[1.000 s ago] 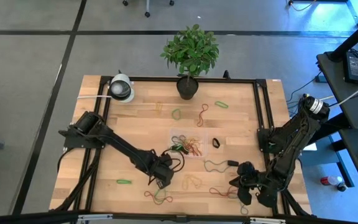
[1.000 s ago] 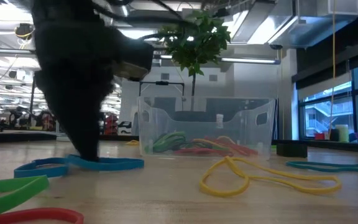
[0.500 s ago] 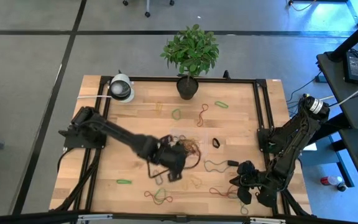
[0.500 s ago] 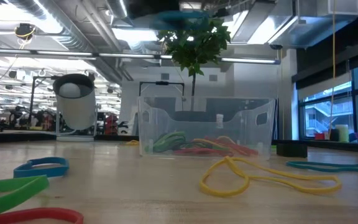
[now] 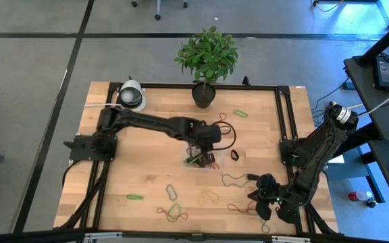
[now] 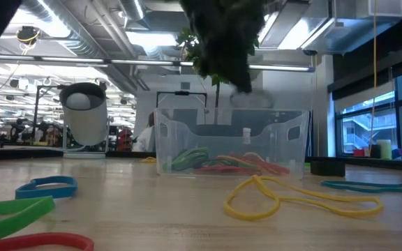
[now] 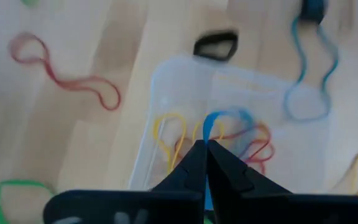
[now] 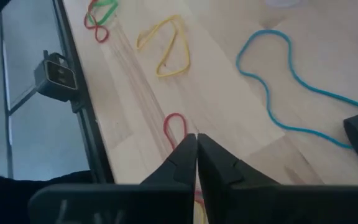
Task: Pick and place rubber bands into bin
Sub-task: Put the blue rubber band into the bin, then put the black rubber band into the bin
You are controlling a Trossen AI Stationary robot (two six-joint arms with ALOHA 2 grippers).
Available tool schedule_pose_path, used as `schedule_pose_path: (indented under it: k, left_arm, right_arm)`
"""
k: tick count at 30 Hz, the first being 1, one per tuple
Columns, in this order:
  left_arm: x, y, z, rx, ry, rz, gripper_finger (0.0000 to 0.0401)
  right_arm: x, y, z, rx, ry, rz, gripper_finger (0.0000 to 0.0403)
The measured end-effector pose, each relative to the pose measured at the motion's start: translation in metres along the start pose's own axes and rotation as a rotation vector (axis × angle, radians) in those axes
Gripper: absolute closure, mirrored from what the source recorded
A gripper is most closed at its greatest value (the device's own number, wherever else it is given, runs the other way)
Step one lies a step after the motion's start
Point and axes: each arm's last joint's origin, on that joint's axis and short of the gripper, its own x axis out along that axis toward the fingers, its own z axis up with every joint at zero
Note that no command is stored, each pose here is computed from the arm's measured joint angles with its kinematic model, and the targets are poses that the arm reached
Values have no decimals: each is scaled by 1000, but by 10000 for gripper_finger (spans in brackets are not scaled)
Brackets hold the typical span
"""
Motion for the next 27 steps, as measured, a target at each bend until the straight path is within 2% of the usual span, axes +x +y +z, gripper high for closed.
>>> schedule_pose_path:
  k: [3, 6, 13, 17, 20, 23, 27]
  left_arm:
    - [21, 8, -3, 24, 57, -40, 395]
    - [35, 11, -8, 19, 114, -78, 375]
    - [30, 21, -12, 101, 180, -94, 299]
    - [3, 28, -10, 132, 188, -91, 264]
    - [-26, 32, -11, 169, 209, -82, 254]
    - [-58, 35, -15, 203, 149, -60, 263]
    - [-94, 37, -37, 207, 42, -66, 300]
  right_arm:
    - [0, 0, 0, 3, -1, 1, 384]
    - [0, 0, 0, 4, -1, 2, 384]
    - [3, 0, 5, 18, -44, -8, 384]
    - [9, -2, 19, 55, -163, -37, 384]
    - [17, 0, 34, 128, -255, -36, 384]
    - [26, -2, 53, 173, -313, -55, 384]
    - [37, -8, 76, 233, -369, -91, 384]
